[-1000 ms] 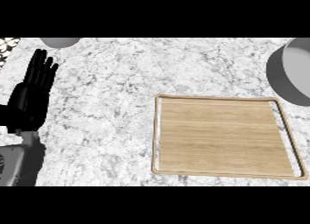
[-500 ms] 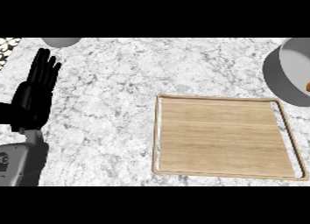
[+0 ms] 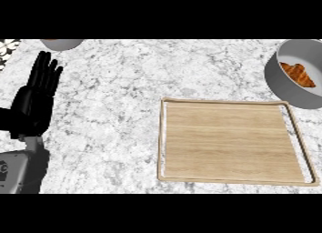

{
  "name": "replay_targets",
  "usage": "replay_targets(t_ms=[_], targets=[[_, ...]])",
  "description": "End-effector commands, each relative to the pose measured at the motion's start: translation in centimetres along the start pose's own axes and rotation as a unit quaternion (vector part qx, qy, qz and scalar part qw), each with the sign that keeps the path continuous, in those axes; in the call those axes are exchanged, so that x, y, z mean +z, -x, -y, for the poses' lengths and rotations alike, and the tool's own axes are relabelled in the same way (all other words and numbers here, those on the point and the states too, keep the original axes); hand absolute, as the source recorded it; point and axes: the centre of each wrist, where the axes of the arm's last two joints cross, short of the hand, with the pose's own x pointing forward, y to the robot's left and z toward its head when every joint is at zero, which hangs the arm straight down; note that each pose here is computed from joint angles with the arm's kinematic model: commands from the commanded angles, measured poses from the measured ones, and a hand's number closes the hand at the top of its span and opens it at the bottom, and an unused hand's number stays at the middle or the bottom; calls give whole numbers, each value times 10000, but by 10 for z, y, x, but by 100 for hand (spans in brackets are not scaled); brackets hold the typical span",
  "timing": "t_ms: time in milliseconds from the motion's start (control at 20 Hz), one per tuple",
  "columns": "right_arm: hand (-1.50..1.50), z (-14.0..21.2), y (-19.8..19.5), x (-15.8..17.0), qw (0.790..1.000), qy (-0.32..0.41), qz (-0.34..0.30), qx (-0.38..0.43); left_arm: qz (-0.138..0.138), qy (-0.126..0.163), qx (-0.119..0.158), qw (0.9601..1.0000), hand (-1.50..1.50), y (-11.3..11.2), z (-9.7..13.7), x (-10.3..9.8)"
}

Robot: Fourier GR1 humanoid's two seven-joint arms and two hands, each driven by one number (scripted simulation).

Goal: Pick the croissant from the tray and place it in the pot

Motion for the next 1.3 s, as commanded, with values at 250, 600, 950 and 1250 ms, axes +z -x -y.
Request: replay_targets(t_ms=[250,600,950,1250], targets=[[-150,51,33,5,9925,696,32,-1007,7,-74,17,10000,0,1,4,-4],[-150,122,73,-4,9869,1040,100,-1228,-58,-6,-9,10000,0,-2,-6,-4],[-150,174,125,20,9814,1270,206,-1427,-3,-59,-11,10000,0,5,-8,-11],[-150,226,136,39,9831,1212,154,-1361,11,-116,28,9999,0,1,0,9]])
